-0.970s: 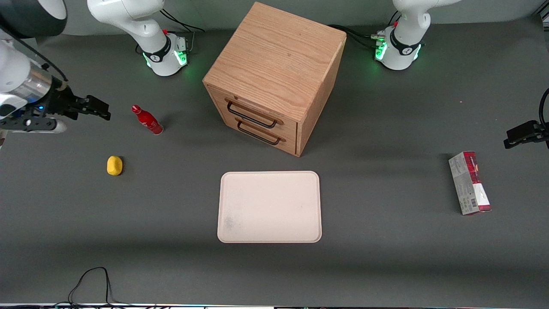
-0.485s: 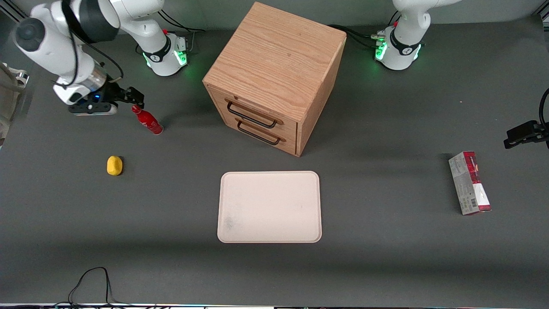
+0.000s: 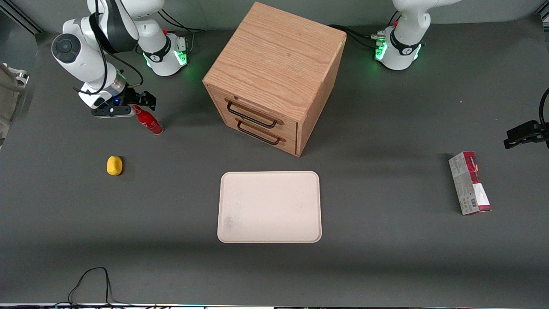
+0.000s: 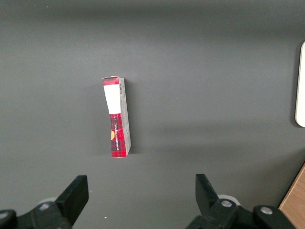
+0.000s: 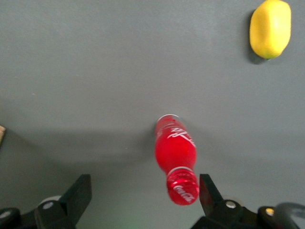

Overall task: Place coke bottle on tray
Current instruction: 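Lower the right gripper around the bottle and close on it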

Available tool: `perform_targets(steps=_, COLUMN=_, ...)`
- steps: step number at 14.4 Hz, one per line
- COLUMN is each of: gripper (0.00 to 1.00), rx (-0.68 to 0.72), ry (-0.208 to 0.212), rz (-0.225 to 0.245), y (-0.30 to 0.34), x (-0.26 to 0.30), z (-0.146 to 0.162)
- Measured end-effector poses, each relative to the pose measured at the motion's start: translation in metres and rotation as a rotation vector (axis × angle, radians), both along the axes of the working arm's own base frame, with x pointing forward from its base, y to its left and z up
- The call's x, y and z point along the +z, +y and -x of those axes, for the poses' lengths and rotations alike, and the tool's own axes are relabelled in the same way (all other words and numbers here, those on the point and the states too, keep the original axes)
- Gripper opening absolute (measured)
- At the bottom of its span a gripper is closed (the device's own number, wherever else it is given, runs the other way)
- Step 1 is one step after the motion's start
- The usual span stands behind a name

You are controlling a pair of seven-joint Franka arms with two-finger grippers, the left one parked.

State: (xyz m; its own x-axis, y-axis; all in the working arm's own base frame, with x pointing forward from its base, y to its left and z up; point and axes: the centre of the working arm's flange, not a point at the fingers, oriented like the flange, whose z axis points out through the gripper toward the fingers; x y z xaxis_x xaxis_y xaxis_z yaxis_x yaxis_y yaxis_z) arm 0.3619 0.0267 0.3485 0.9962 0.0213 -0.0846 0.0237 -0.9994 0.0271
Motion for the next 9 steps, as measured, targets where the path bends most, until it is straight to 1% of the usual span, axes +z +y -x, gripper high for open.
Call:
perform_targets(steps=2, gripper=1.00, rx=-0.008, ry=0.002, rz=-0.001, y=-0.010, x=-0.004, z=-0.002)
perform_targets(steps=5, gripper=1.00, rx=-0.026, ry=0.015, rz=-0.019, y=-0.027, x=-0.013, z=-0.002)
perform_targets(steps=8, gripper=1.00, rx=-0.024, ry=0.009, rz=-0.023, y=-0.026, x=-0.027, z=0.004)
perform_targets(steps=9, gripper=1.00, rx=-0.023, ry=0.016, rz=-0.022, y=-0.026, x=-0.032, z=0.006)
